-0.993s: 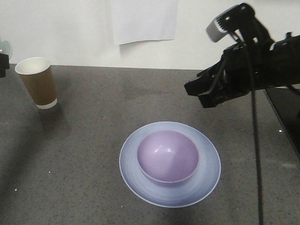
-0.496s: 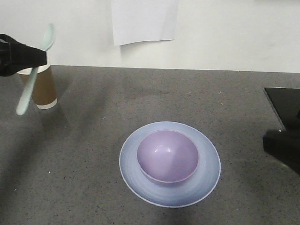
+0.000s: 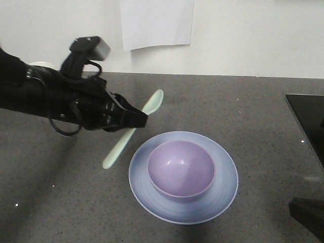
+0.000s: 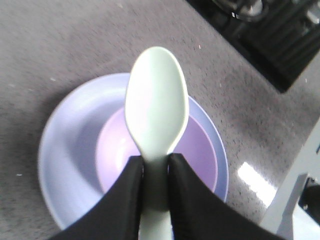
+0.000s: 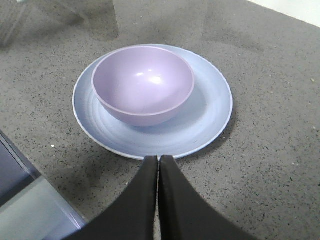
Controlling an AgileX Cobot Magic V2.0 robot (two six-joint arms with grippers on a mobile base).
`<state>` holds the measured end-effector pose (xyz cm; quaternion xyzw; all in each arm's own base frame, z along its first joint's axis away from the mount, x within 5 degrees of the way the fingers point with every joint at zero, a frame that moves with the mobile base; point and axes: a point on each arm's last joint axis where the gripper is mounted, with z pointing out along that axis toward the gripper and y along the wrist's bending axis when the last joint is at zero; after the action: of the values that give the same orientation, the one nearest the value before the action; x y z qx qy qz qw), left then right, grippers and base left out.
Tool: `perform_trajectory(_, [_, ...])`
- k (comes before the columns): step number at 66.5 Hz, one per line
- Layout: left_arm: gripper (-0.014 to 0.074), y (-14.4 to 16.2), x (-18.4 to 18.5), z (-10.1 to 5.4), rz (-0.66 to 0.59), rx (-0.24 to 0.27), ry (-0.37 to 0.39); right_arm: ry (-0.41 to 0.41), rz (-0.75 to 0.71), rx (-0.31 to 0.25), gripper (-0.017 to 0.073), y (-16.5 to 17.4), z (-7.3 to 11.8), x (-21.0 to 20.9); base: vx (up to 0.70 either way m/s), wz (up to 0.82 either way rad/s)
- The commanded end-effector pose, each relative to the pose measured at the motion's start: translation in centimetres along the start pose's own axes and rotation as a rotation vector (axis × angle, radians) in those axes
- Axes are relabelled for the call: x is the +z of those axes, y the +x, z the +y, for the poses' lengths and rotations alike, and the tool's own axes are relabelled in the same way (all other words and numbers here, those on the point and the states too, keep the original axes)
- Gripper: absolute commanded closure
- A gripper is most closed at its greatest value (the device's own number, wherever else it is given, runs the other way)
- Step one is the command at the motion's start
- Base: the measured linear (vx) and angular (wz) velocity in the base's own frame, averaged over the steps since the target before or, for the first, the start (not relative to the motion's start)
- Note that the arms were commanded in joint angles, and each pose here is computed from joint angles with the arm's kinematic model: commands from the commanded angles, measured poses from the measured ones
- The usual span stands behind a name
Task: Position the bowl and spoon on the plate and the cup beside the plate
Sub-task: 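Swing the left gripper with the spoon over the bowl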
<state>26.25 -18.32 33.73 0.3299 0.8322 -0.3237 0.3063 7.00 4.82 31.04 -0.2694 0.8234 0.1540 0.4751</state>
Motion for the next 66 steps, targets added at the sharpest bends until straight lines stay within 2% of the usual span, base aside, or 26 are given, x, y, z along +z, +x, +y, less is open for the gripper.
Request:
perform_trajectory(1, [0.0601,-1.0,0.7,-1.3,-0.05,0.02,0.018,0.033,-0.08,0.007,0.0564,-1.2,-0.3,-0.4,0.0,0.0])
perform_trajectory(12, [0.0601,-0.1,4.3,-1.4,0.022,0.045,0.013,0.029,-0.074,0.007,0.0564,-1.2,-0.3,-0.4,0.0,0.0])
perform_trajectory(22, [0.0599,0.7,6.3,-1.1,0.09,0.019,0.036,0.025,-0.066,0.009,0.0564,-1.1,-0.2,-0.4,0.0,0.0])
perform_trajectory(43, [0.0574,0.9,7.1,-1.1,0.096,0.012,0.033,0.026,-0.067,0.009,0.0564,-1.1,-0.2,-0.4,0.0,0.0])
perform_trajectory(52, [0.052,0.9,7.1,-1.1,0.097,0.01,0.035,0.026,-0.067,0.009,0.0564,-1.1,-0.2,-0.4,0.0,0.0])
perform_trajectory(66, [0.0372,0.9,7.1,-1.1,0.097,0.002,0.034,0.026,-0.067,0.008,0.0564,-1.1,-0.2,-0.4,0.0,0.0])
